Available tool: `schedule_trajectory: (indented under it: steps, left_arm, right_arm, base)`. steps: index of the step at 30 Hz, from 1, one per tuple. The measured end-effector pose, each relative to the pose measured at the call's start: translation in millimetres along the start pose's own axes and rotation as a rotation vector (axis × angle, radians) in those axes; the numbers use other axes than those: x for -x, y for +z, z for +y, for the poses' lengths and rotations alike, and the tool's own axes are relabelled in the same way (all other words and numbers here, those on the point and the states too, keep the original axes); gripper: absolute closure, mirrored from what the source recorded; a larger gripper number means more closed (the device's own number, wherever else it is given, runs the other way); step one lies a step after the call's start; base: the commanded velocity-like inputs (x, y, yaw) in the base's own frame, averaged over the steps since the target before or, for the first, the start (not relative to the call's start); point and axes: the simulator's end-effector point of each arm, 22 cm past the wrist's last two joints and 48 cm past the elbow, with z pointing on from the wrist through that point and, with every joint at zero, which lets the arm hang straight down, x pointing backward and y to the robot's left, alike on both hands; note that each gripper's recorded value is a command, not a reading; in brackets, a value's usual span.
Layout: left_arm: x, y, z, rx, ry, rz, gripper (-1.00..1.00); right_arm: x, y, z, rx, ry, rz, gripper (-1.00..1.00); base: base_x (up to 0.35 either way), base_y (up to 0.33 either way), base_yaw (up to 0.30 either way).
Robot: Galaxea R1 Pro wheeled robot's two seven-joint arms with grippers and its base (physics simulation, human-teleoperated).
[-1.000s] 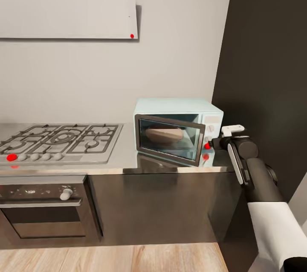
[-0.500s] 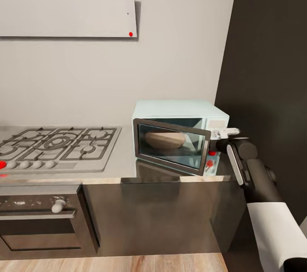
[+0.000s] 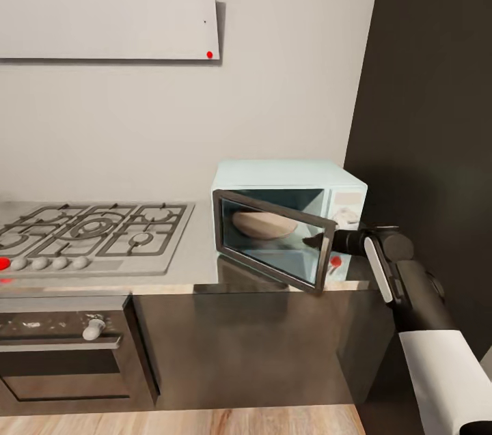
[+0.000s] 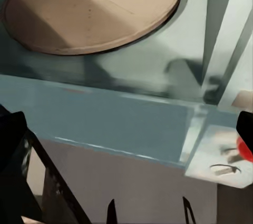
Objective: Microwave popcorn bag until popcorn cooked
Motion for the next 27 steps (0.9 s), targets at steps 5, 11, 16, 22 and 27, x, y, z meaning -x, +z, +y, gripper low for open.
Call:
schedule_trajectory:
  steps: [5, 11, 16, 22, 27]
  left_arm:
    - [0, 0.0, 0, 0.000, -0.001, -0.001, -1.00]
    - [1, 0.2, 0, 0.000, -0.001, -0.001, -1.00]
    - [1, 0.2, 0, 0.000, -0.001, -0.001, -1.00]
    - [1, 0.0, 0, 0.000, -0.001, -0.002, -1.00]
    - [1, 0.0, 0, 0.000, -0.001, -0.002, -1.00]
  right_arm:
    - [-1, 0.3, 0, -0.001, -0.002, 0.002, -1.00]
    - [-1, 2.1, 4, 0.007, -0.001, 0.002, -1.00]
    - [0, 2.8, 8, 0.016, 0.001, 0.001, -1.00]
    - [0, 3.8, 15, 0.027, 0.004, -0.001, -1.00]
    - [3, 11.6, 53, 0.091, 0.025, -0.011, -1.00]
  base:
    - [-0.029, 0.000, 0.000]
    - [-0.292, 0.000, 0.000]
    - [-0.324, 0.000, 0.000]
    - [-0.115, 0.000, 0.000]
    - [-0.004, 0.000, 0.000]
